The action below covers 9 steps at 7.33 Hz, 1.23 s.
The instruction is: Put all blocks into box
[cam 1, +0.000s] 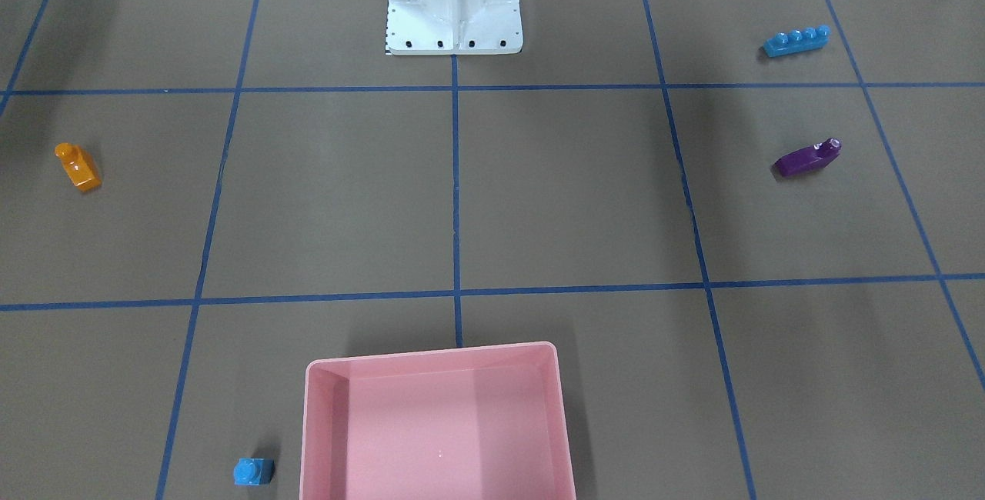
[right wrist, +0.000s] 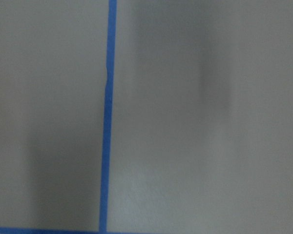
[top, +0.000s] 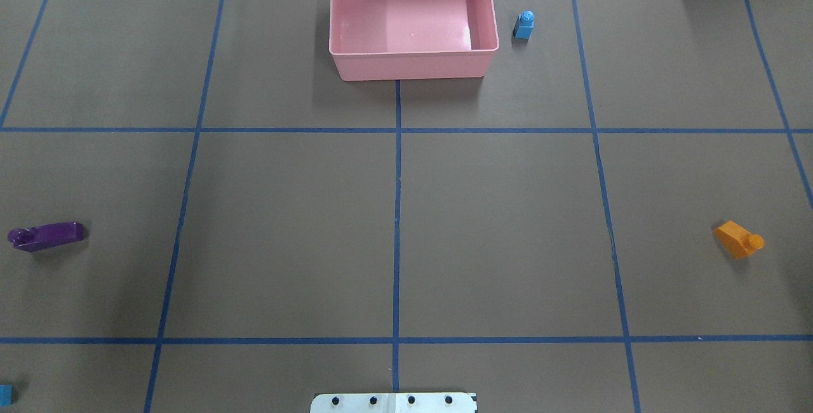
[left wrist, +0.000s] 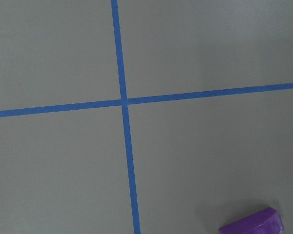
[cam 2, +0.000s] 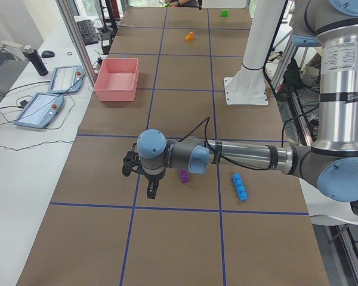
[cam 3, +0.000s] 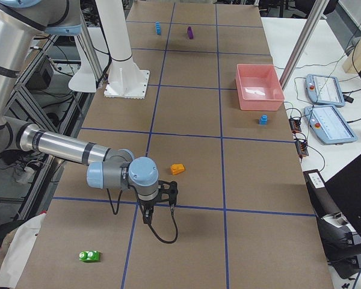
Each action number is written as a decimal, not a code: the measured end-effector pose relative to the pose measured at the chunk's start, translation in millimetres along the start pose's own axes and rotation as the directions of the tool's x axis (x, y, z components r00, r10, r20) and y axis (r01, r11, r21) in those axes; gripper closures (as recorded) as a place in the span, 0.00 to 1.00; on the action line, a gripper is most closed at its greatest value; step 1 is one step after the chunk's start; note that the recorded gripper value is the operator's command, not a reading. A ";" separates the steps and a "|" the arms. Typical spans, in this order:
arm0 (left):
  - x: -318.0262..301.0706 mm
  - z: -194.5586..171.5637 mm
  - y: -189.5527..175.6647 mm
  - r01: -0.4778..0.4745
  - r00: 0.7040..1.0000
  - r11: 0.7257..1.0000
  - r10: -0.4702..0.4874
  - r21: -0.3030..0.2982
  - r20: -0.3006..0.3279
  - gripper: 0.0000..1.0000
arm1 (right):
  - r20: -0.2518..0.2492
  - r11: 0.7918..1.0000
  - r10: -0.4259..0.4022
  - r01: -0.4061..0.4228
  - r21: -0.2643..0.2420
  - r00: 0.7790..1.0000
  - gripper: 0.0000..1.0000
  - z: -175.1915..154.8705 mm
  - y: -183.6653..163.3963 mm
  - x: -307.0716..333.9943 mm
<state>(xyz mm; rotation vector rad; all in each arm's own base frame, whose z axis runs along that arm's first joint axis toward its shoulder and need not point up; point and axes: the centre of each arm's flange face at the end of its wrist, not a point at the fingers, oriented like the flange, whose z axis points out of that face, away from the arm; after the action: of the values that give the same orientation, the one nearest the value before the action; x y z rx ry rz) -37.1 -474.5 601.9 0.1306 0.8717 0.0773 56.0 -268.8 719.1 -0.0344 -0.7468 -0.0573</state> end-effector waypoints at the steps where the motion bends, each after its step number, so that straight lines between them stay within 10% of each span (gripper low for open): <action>1: 2.7 -2.1 -0.4 -0.005 1.000 1.000 0.005 0.004 -0.002 0.00 | -0.006 0.999 -0.009 0.008 -0.041 1.000 0.11 13.6 29.8 12.3; 5: 15.8 -13.2 0.3 -0.017 1.000 1.000 0.017 0.026 -0.004 0.00 | 0.030 0.979 -0.012 0.017 -0.205 0.999 0.11 94.0 121.0 95.3; 9: 24.8 -20.8 3.0 -0.014 1.000 0.999 0.014 0.039 -0.004 0.00 | -0.025 0.981 0.016 -0.020 -0.191 1.000 0.13 97.3 142.3 123.8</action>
<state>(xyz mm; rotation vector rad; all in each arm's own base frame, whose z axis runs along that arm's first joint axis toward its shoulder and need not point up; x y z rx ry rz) -37.1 -466.9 570.3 0.1733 0.8772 0.0734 89.8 -126.6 873.1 -0.2240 -0.7156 -0.1122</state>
